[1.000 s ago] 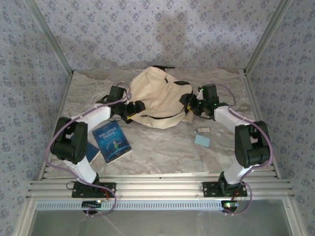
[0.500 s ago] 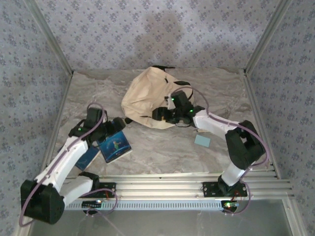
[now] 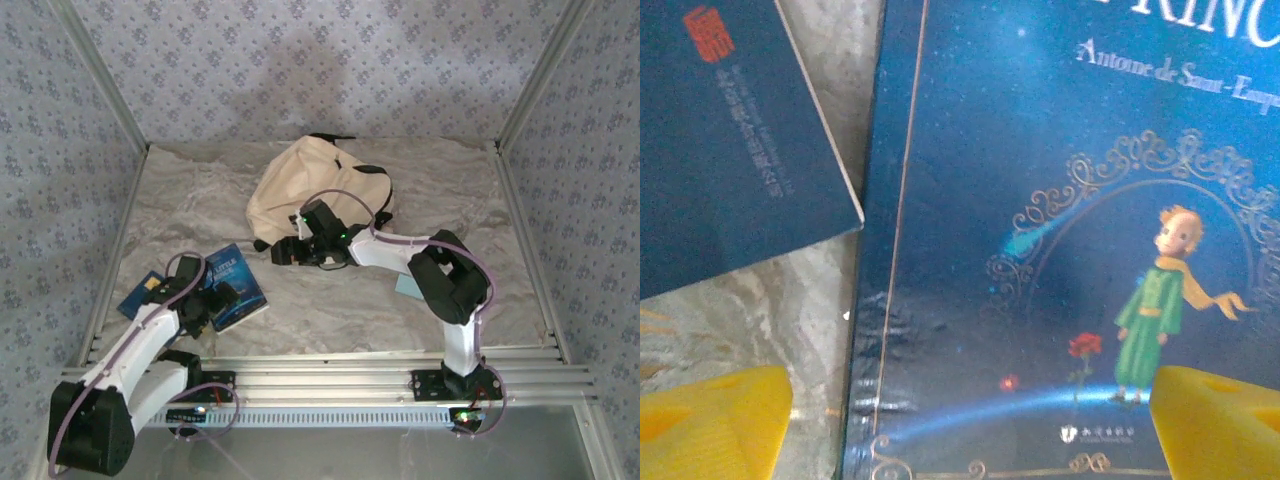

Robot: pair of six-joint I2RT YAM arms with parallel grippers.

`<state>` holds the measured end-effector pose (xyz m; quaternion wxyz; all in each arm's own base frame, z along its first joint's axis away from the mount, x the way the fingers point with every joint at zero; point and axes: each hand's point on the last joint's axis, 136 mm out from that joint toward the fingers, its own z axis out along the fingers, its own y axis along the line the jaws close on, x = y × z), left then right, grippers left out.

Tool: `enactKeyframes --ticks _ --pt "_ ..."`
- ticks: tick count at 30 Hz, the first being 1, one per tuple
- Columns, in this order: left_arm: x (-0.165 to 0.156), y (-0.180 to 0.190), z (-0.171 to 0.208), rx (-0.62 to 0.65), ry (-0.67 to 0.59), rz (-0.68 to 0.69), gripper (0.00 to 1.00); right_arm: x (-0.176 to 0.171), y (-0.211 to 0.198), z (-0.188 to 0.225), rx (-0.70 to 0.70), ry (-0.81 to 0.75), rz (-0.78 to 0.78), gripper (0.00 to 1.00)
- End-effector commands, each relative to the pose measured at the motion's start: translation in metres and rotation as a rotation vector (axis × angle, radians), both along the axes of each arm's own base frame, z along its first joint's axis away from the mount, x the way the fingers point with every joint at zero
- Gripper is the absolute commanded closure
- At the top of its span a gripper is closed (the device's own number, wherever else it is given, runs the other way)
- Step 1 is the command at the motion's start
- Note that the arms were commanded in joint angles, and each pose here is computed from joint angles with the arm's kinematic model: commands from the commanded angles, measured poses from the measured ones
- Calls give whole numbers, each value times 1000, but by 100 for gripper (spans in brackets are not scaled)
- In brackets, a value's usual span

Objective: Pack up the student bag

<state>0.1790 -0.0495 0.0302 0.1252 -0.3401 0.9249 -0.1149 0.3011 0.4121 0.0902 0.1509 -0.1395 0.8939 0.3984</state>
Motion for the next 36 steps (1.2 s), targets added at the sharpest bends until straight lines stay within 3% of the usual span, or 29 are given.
enactKeyframes --ticks 1,5,11,16,21,27,31,36 --pt "15 -2 -6 -10 -43 2 11 6 11 -3 5 -5 -18 34" --pt "44 -26 2 -99 -125 -85 14 3 20 -12 21 18 25 45" --pt "71 -59 14 -218 -203 -217 20 -2 33 -21 -7 18 68 52" --pt "97 -85 29 -247 -275 -318 20 -3 32 -32 -32 40 67 57" --pt "122 -122 45 -284 -330 -418 21 -1 24 -36 -63 42 52 58" --pt "129 -144 50 -314 -339 -470 22 1 17 -41 -76 49 37 60" --pt "131 -145 61 -309 -365 -481 17 -1 17 -46 -78 64 43 62" --pt "127 -124 74 -231 -373 -434 1 -2 14 -50 -97 64 43 62"
